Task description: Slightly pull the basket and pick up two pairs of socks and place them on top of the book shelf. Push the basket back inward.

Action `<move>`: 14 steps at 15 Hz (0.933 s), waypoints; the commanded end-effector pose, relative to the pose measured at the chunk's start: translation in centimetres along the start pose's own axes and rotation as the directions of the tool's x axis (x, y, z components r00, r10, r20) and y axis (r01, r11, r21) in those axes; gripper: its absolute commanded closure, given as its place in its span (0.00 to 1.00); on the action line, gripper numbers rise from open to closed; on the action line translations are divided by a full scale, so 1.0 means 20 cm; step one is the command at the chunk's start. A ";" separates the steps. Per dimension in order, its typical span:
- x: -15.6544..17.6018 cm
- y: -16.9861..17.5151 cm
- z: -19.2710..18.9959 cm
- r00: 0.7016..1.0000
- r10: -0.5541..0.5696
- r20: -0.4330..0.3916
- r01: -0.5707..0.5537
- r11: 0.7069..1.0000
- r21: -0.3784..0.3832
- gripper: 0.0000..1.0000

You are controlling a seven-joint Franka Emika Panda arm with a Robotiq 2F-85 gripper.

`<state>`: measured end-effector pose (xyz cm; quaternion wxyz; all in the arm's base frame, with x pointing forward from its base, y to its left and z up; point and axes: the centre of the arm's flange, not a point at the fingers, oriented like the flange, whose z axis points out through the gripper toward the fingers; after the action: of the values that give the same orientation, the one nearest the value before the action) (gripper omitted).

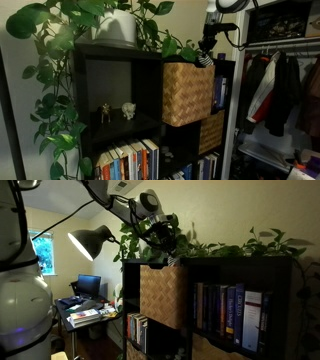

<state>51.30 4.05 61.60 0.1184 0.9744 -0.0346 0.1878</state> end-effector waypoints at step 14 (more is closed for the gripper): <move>0.27 0.13 -0.24 0.961 -0.037 -0.275 -0.013 0.984 -0.180 0.93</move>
<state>52.53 2.90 68.64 0.1891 0.9370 -0.0390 0.2912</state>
